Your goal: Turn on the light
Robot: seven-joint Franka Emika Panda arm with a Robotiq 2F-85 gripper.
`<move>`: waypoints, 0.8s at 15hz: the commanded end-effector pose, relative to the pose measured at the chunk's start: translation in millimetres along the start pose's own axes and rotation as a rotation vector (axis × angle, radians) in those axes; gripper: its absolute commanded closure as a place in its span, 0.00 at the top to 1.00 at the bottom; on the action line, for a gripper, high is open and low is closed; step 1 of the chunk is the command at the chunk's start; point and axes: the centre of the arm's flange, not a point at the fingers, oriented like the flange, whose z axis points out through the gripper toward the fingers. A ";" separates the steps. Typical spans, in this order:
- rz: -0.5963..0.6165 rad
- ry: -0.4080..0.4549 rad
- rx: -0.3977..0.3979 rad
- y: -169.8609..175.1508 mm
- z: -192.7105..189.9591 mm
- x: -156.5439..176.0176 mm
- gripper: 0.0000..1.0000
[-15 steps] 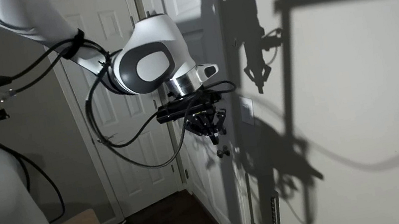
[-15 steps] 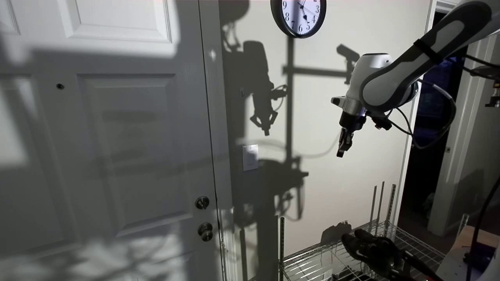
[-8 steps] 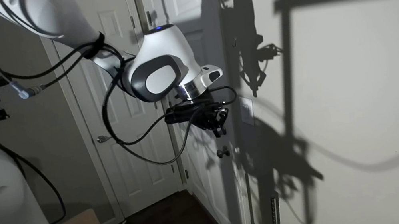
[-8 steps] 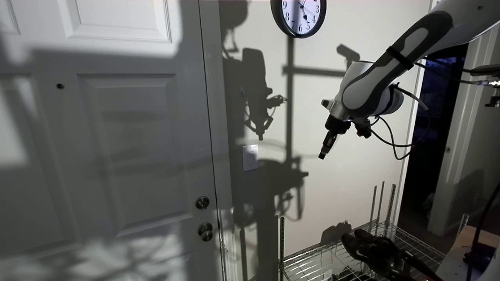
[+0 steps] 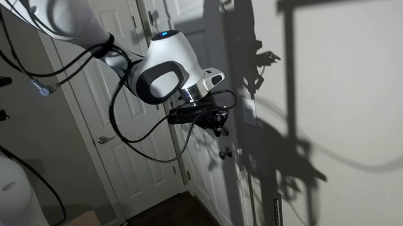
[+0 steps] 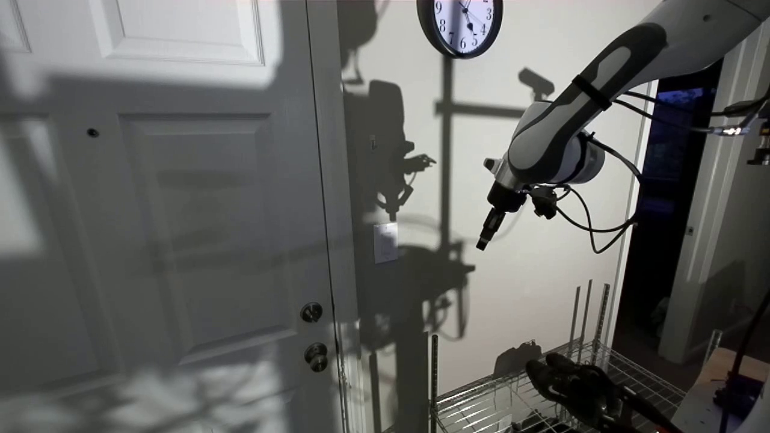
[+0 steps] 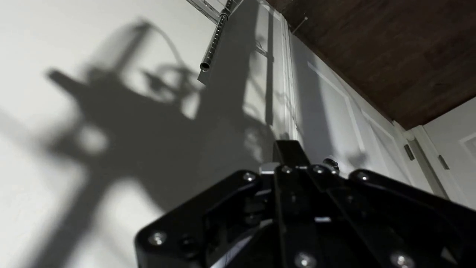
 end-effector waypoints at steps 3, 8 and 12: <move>-0.001 -0.002 0.000 0.9 1.0 -0.4 0.01; -0.001 -0.002 0.000 1.0 0.9 -0.3 0.01; -0.001 -0.001 0.000 1.0 0.9 -0.3 0.01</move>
